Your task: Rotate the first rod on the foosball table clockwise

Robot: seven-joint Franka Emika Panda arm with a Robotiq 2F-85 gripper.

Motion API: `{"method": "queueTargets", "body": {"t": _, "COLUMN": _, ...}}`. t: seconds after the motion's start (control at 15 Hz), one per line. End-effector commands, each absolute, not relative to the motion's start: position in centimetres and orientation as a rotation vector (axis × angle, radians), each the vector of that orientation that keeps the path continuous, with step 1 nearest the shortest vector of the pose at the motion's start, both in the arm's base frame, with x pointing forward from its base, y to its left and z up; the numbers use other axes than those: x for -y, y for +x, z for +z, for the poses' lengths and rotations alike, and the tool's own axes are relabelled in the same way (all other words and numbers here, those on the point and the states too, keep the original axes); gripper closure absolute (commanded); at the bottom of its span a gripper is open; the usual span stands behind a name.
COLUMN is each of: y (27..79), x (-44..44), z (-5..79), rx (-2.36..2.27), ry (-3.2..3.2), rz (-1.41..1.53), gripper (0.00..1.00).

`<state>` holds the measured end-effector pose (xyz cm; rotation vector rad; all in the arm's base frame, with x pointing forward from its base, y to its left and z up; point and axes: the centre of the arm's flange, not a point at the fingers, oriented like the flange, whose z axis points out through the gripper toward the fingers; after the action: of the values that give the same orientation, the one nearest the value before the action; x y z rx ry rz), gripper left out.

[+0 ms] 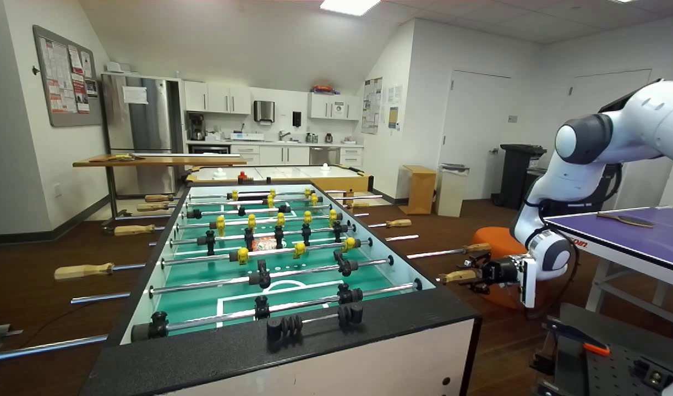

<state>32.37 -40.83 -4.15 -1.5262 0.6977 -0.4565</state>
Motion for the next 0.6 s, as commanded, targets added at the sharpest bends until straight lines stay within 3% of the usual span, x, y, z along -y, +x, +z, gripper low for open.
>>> {"method": "queueTargets", "body": {"t": 0.0, "y": 32.9, "x": 41.04, "z": -4.19, "rx": -0.698, "ry": -1.504, "rz": -0.446, "gripper": 0.78}}
{"method": "queueTargets", "body": {"t": 0.07, "y": 32.81, "x": 41.0, "z": -4.27, "rx": -0.698, "ry": -1.502, "rz": -0.447, "gripper": 0.83}}
{"method": "queueTargets", "body": {"t": 0.53, "y": 32.15, "x": 40.84, "z": -3.31, "rx": -0.72, "ry": -1.49, "rz": -0.38, "gripper": 0.83}}
